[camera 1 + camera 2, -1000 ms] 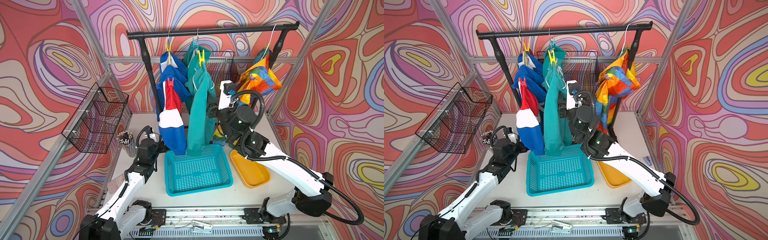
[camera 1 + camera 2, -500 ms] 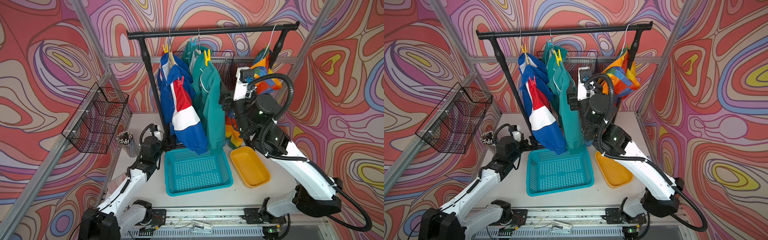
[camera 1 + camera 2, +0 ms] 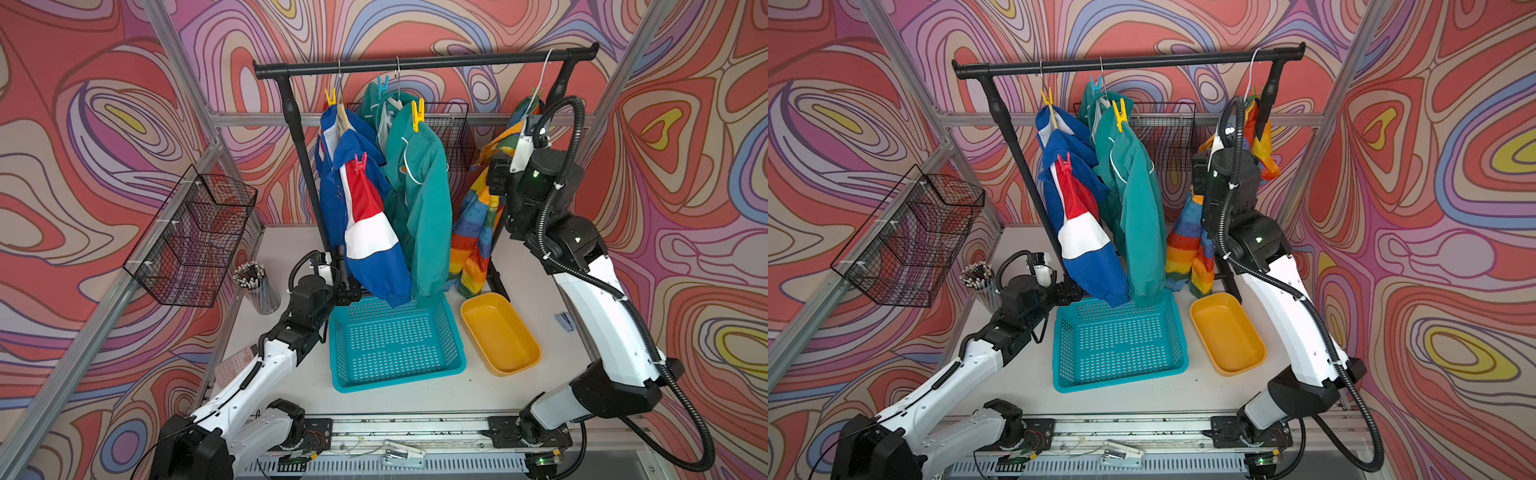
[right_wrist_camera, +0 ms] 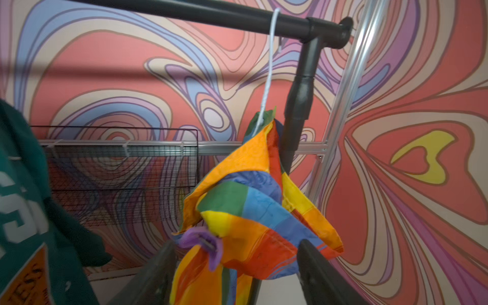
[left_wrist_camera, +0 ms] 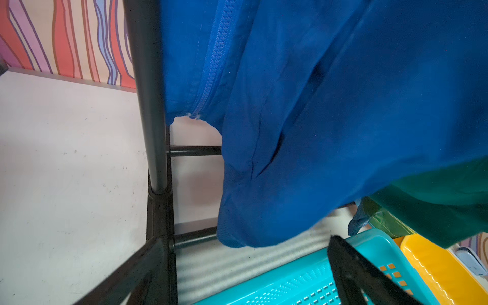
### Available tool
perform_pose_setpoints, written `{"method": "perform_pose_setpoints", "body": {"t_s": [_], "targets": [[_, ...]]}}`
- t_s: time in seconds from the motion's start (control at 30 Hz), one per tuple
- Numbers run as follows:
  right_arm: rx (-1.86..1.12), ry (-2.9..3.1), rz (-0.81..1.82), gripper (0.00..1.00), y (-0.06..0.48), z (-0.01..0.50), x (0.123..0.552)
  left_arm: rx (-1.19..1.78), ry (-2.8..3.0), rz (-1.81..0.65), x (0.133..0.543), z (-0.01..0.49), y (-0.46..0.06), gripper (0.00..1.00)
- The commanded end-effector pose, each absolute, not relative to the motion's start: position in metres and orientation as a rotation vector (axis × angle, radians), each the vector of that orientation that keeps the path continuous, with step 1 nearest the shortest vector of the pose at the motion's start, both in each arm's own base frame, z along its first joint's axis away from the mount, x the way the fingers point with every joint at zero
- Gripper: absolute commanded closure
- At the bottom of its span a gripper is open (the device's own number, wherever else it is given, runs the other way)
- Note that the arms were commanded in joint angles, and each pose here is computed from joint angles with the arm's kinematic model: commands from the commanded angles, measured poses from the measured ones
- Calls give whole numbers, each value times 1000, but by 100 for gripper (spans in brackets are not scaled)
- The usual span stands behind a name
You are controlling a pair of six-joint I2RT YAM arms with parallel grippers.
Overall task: Remove the clothespins securing jackets to the hanger
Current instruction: Pick up the hanger from the clothesline.
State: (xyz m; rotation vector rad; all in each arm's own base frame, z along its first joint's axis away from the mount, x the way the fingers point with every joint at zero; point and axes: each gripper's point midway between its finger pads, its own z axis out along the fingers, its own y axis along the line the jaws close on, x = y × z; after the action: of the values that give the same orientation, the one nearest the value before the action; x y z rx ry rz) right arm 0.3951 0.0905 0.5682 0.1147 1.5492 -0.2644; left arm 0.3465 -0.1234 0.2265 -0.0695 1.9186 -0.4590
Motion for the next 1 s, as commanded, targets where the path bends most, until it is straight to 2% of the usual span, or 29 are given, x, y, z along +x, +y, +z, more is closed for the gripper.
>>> {"method": "perform_pose_setpoints", "body": {"t_s": [0.0, 0.37, 0.5, 0.7, 0.97], "targets": [[107, 1623, -269, 27, 93, 547, 409, -73, 1937, -439, 346, 224, -122, 0], [154, 1722, -187, 33, 75, 519, 431, -49, 1947, -429, 347, 222, -125, 0], [155, 1715, -104, 33, 79, 524, 422, -49, 1952, -428, 347, 221, -125, 0], [148, 1741, -125, 32, 77, 519, 420, -37, 1959, -436, 349, 219, -129, 0], [137, 1712, 26, 30, 92, 534, 415, -24, 1972, -453, 352, 215, -134, 0]]}}
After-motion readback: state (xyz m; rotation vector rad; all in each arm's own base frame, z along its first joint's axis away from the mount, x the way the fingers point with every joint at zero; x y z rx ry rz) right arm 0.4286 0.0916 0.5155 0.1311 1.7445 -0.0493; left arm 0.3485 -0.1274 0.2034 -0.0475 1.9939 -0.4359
